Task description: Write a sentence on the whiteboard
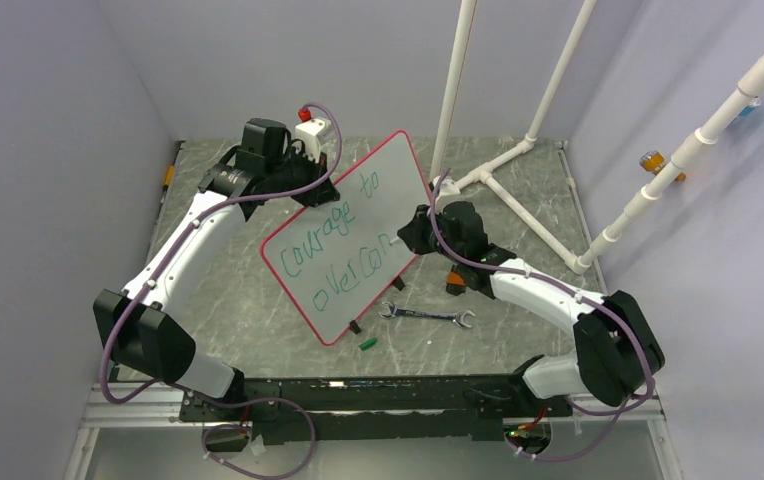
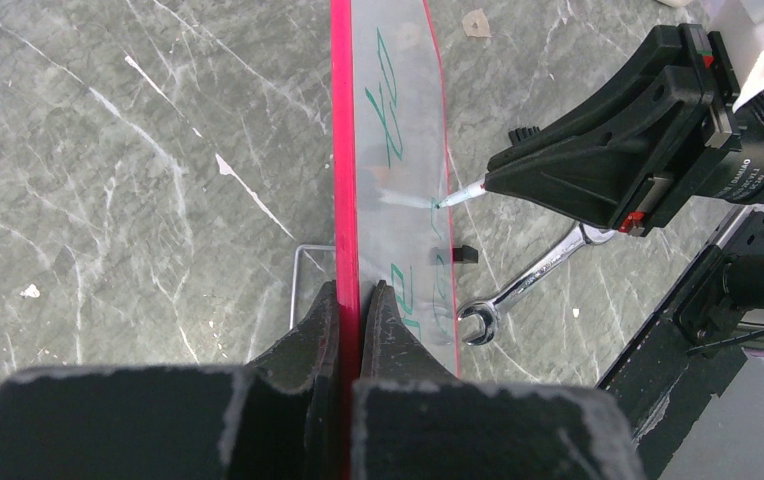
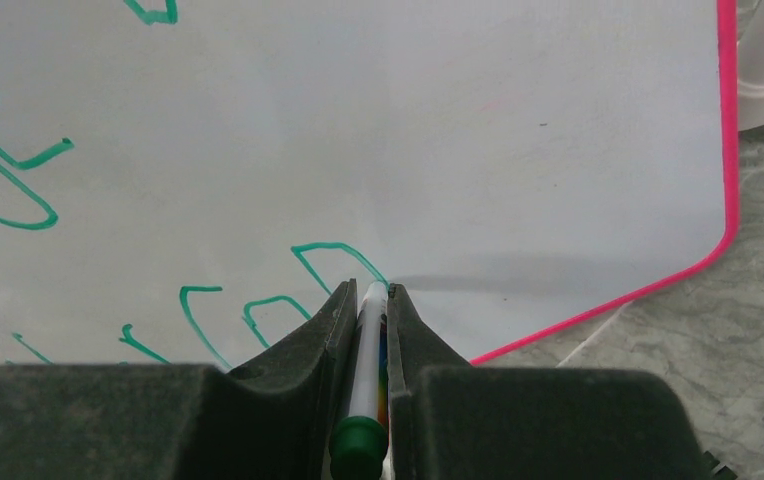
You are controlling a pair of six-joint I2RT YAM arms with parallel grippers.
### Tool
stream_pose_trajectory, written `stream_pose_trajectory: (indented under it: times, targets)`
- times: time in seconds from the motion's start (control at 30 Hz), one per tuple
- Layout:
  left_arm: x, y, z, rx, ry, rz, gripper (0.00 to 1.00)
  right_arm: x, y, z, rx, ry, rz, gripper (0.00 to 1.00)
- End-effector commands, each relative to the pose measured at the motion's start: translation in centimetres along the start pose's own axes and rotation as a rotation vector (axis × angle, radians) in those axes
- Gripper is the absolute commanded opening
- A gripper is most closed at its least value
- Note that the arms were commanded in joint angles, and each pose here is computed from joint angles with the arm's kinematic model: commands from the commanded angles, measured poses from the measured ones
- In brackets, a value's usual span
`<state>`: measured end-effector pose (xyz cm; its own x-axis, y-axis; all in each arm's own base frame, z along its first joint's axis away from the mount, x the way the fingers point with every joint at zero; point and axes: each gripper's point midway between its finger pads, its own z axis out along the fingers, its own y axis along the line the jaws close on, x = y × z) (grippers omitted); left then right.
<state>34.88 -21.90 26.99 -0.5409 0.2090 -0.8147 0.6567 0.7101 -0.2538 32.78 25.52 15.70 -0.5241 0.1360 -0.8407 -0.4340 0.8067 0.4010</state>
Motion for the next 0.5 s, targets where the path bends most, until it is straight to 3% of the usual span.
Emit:
stream_pose_trajectory:
  times: [0.0, 0.47]
  targets:
    - [0.5, 1.9, -0.6, -0.093, 0.030, 0.125, 0.00, -4.1, 1.2, 0.4, -0.031, -0.105, -0.007, 0.00]
    - [0.6, 2.0, -0.6, -0.094, 0.033, 0.124, 0.00, -5.7, 1.1, 0.6, -0.024, -0.145, 0.025, 0.00]
